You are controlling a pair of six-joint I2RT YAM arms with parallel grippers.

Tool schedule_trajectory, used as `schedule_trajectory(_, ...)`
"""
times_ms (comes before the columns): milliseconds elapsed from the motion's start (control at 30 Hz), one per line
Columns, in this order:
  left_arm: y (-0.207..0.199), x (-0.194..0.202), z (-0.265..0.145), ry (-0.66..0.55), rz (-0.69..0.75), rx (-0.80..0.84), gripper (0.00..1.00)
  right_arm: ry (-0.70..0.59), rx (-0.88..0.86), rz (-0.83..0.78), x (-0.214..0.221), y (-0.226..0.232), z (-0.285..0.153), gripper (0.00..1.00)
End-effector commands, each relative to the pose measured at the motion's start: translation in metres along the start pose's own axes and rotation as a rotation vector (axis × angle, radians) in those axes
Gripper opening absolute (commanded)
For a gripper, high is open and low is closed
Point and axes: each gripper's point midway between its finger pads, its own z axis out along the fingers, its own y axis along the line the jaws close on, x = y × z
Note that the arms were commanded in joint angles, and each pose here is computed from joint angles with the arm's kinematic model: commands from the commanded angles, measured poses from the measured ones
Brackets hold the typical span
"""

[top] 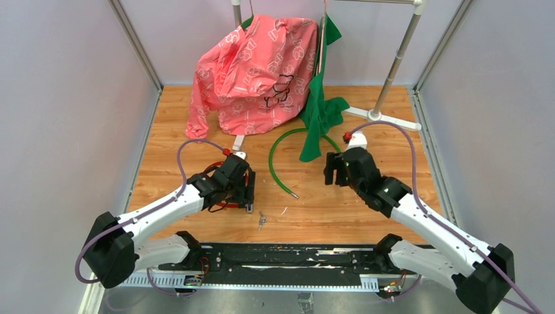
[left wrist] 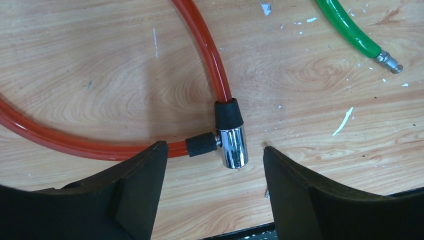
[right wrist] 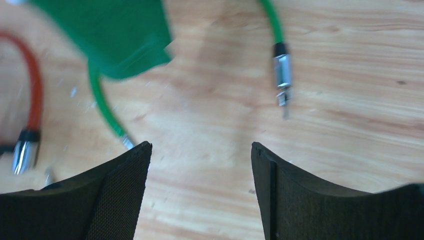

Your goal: Unlock with the key

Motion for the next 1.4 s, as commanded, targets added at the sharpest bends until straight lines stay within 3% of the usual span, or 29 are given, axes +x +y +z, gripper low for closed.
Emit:
schedule_trajectory(0,0.002,0.007,0.004,0.025,-0.055,0.013,0.72,0.118,-0.120,-0.084,0.048,0.030,-0.023,0.75)
schedule_trajectory(333,-0.002,0.011,0.016,0.075,-0.157,0.000,0.67,0.201,-0.350,-0.224,0.090,0.099,-0.060,0.74)
schedule_trajectory(600,0.006,-0.006,0.001,-0.012,-0.215,-0.022,0.66,0.209,-0.482,-0.368,0.120,0.171,-0.065,0.72)
schedule_trajectory(1100,0.047,-0.030,-0.070,-0.203,-0.198,-0.094,0.69,0.305,-0.438,-0.336,0.148,0.235,-0.027,0.58)
schedule_trajectory(1367,0.047,-0.028,-0.070,-0.202,-0.213,-0.089,0.70,0.393,-0.439,-0.308,0.167,0.242,-0.014,0.55)
